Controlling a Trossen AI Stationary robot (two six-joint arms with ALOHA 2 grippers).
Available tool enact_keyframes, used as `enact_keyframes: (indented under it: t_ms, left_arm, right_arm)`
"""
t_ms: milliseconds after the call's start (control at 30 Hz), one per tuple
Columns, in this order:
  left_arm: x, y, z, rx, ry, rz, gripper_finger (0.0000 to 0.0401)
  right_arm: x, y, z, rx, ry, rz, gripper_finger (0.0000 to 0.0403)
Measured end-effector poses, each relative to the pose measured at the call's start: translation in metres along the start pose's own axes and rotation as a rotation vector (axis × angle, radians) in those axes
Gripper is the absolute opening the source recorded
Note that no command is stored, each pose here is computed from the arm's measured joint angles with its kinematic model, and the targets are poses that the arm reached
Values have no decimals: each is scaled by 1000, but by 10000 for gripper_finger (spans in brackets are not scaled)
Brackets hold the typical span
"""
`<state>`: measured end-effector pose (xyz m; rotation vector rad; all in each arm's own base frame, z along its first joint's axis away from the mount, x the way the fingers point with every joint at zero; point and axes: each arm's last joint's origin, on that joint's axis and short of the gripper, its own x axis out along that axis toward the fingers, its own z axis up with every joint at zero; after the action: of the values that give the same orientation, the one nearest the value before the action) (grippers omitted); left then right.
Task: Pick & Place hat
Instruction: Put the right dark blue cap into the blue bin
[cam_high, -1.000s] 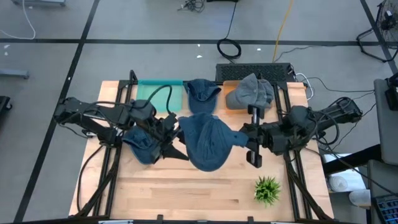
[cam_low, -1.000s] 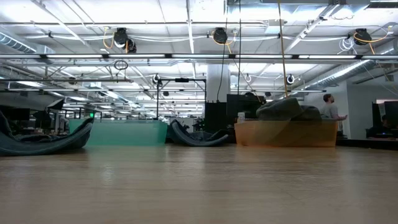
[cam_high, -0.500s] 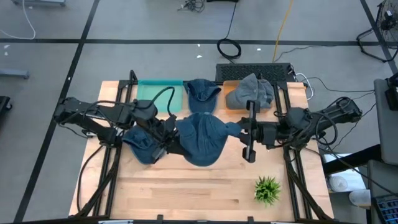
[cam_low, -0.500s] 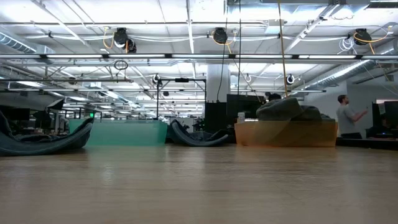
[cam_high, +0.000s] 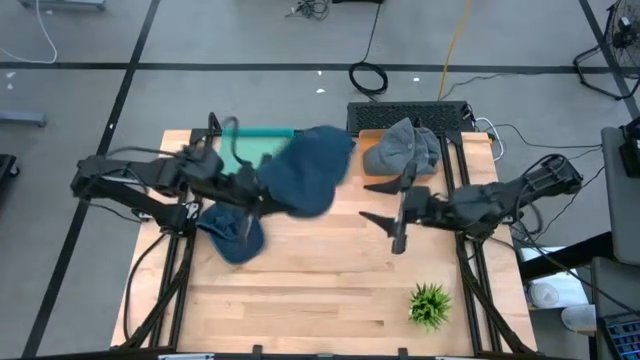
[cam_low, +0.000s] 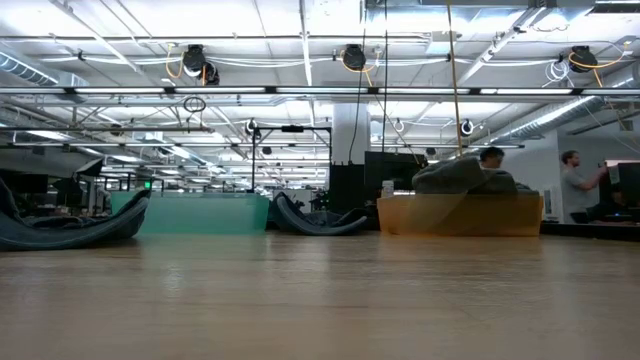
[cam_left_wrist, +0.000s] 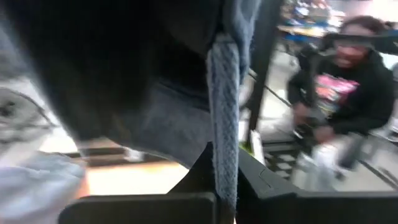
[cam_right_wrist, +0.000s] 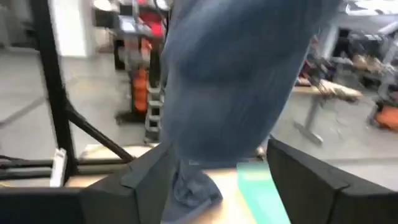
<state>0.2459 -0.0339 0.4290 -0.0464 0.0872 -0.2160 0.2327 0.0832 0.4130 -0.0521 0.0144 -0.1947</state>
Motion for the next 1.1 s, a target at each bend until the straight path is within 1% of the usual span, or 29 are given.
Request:
enact_keyframes:
  t_ms: [133, 200, 300, 567, 700, 800, 900, 1100]
  left_arm:
    - [-14, -1, 8, 30, -45, 88, 9]
    - [-18, -1, 10, 30, -57, 112, 9]
    - [-22, 0, 13, 8, -76, 146, 9]
    - [-24, 3, 13, -87, -93, 240, 10]
    - [-24, 4, 13, -146, -105, 284, 9]
    - [-24, 5, 13, -186, -113, 304, 9]
    - [-25, 5, 13, -203, -120, 334, 9]
    - [-25, 8, 14, -230, -135, 370, 9]
  right_arm:
    - [12, 7, -11, -44, 44, -3, 259]
    - [20, 11, -16, -111, 56, -8, 260]
    - [32, 19, -27, -247, 87, -9, 255]
    - [71, 32, -50, -550, 103, -198, 247]
    - [85, 34, -55, -695, 106, -326, 248]
    - [93, 35, -57, -784, 105, -399, 247]
    - [96, 35, -56, -849, 97, -433, 243]
    - [96, 30, -49, -913, 91, -485, 232]
